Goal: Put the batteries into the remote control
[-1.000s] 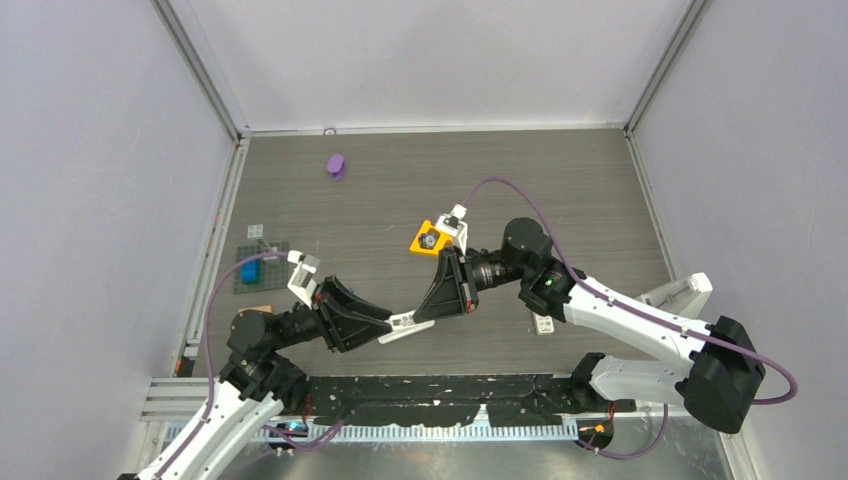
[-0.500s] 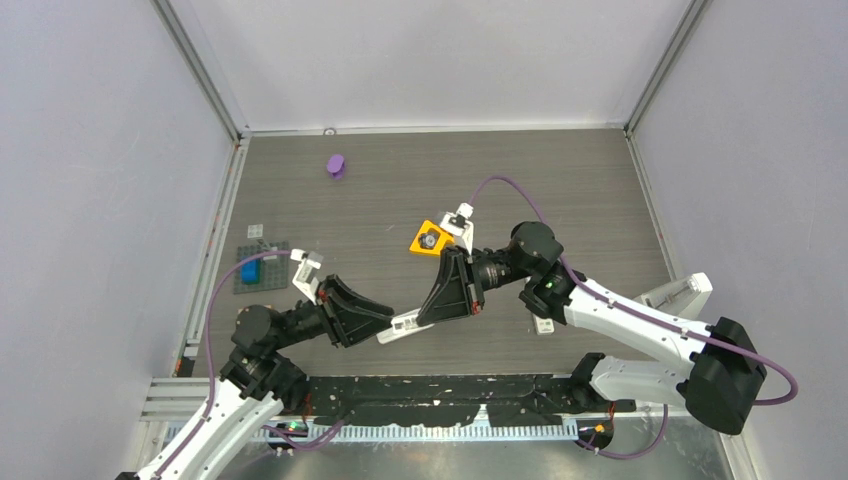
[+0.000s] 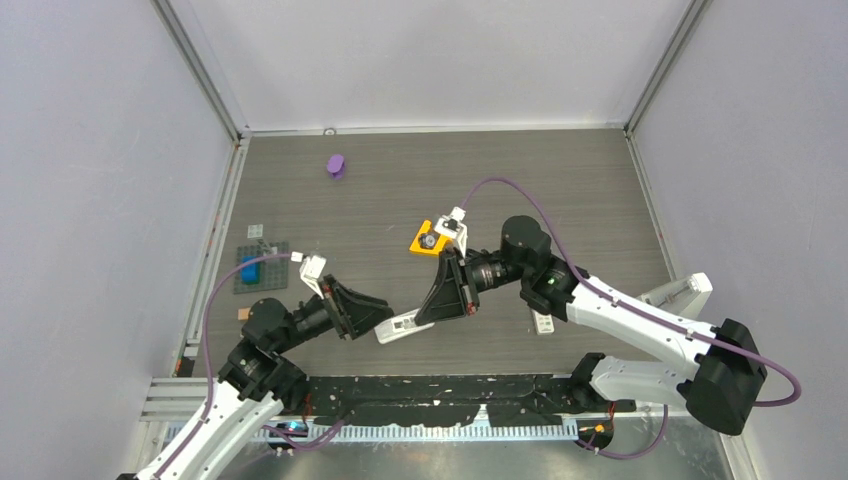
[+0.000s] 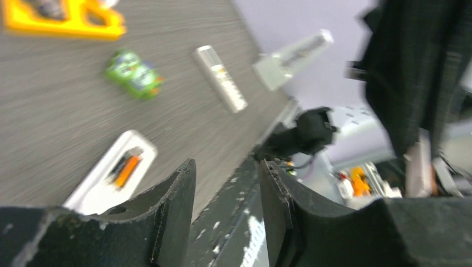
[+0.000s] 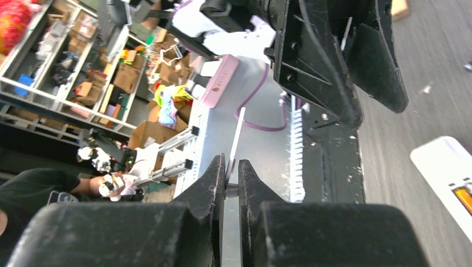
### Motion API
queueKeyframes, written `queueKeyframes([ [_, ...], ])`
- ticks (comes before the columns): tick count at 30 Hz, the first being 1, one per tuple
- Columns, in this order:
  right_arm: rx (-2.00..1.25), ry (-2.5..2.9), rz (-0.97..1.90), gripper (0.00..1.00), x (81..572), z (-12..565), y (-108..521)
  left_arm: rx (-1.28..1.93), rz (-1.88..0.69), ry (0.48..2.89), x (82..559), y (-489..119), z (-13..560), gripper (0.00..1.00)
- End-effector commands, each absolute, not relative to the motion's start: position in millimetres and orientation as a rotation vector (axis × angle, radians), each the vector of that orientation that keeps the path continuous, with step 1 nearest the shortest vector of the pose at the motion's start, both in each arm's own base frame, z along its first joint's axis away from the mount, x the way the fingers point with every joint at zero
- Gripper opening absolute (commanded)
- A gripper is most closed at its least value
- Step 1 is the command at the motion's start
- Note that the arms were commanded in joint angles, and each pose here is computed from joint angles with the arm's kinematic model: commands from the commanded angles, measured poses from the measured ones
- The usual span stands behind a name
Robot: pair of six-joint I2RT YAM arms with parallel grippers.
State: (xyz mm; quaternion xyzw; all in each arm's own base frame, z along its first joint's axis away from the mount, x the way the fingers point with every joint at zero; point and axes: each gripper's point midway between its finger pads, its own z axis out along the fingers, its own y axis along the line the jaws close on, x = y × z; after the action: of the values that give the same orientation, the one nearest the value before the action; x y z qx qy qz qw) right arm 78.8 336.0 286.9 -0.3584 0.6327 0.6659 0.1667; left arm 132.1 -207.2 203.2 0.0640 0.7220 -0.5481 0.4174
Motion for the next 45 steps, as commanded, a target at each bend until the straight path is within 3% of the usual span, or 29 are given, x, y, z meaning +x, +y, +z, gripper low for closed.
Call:
queueKeyframes([
  [1,-1.013,2.004,1.672,0.05,105.8,244.4,344.3,-0.141,-0.972,2.103,159.3,-162.9,138.7,0.47],
  [5,-0.975,2.191,1.593,0.05,123.4,200.7,348.8,-0.298,-0.695,2.260,161.3,-128.3,106.1,0.53],
  [18,-0.894,2.613,1.390,0.05,165.5,103.4,345.4,-0.204,-0.839,2.356,155.2,-158.9,76.2,0.71],
  [28,-0.878,2.662,1.378,0.05,188.9,90.8,362.1,-0.186,-0.820,2.443,156.1,-163.7,52.6,0.69],
  [45,-0.875,2.730,1.397,0.05,175.4,80.8,357.9,-0.211,-0.866,2.460,160.1,-170.8,39.7,0.67],
])
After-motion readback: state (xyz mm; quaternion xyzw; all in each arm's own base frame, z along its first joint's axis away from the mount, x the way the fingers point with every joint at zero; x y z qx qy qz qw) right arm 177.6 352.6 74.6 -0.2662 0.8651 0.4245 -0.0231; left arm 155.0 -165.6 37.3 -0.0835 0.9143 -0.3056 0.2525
